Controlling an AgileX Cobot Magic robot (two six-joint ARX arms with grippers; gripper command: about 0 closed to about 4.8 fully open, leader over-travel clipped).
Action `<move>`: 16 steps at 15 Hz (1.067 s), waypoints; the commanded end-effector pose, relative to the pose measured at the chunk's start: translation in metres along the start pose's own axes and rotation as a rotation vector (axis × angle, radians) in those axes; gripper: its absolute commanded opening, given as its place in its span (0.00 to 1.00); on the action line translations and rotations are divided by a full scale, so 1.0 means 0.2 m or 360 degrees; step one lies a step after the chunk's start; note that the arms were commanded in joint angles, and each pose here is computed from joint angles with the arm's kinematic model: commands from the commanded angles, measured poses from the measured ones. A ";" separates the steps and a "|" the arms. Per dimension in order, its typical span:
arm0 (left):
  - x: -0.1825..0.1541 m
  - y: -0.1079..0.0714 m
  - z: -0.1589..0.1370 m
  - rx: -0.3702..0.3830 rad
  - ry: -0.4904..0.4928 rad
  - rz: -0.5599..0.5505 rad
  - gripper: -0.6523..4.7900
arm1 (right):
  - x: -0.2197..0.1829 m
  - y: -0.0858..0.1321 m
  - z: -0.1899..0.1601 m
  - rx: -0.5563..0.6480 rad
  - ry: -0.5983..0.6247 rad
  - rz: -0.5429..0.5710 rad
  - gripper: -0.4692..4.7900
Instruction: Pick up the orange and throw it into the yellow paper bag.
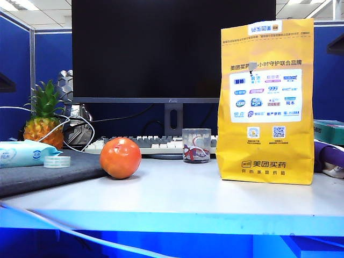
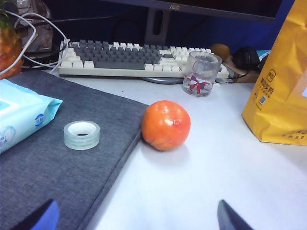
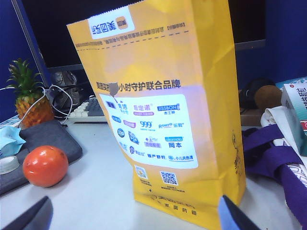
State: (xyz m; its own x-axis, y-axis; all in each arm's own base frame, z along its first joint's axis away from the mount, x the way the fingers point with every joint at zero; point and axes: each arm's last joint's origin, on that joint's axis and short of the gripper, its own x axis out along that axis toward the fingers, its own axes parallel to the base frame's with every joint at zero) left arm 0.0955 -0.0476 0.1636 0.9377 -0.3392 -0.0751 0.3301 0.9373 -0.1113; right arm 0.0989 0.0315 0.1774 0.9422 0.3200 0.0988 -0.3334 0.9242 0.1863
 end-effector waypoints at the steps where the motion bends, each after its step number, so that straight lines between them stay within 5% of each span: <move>1: 0.00 -0.01 0.03 0.0111 -0.0082 -0.0098 0.93 | 0.00 0.00 -0.01 0.0005 -0.0002 0.0000 1.00; 3: -0.03 -0.02 0.20 0.0072 -0.0426 -0.0095 1.00 | 0.00 0.03 0.03 -0.0024 -0.0099 0.0299 1.00; 6: -0.02 -0.04 0.38 0.0237 -0.0446 0.0056 1.00 | -0.01 0.04 0.07 -0.0039 -0.0217 0.0327 1.00; 11: 0.34 -0.13 0.60 0.0548 0.0032 -0.0074 1.00 | -0.01 0.07 0.23 -0.0063 -0.0286 0.0326 1.00; 13: 0.58 -0.19 0.69 0.0613 0.0326 -0.0165 1.00 | 0.05 0.08 0.31 -0.0120 -0.0125 0.0223 1.00; 16: 0.78 -0.22 0.71 0.0632 0.0528 -0.0272 1.00 | 0.19 0.08 0.33 -0.0085 0.0191 0.0241 1.00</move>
State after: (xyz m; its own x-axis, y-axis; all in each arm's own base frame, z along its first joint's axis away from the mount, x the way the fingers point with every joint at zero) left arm 0.2391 -0.1289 0.2956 0.8232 -0.4166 -0.3857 0.5248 0.8176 0.2368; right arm 0.1219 0.0430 0.2457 0.8887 0.4563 0.0438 -0.4581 0.8806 0.1210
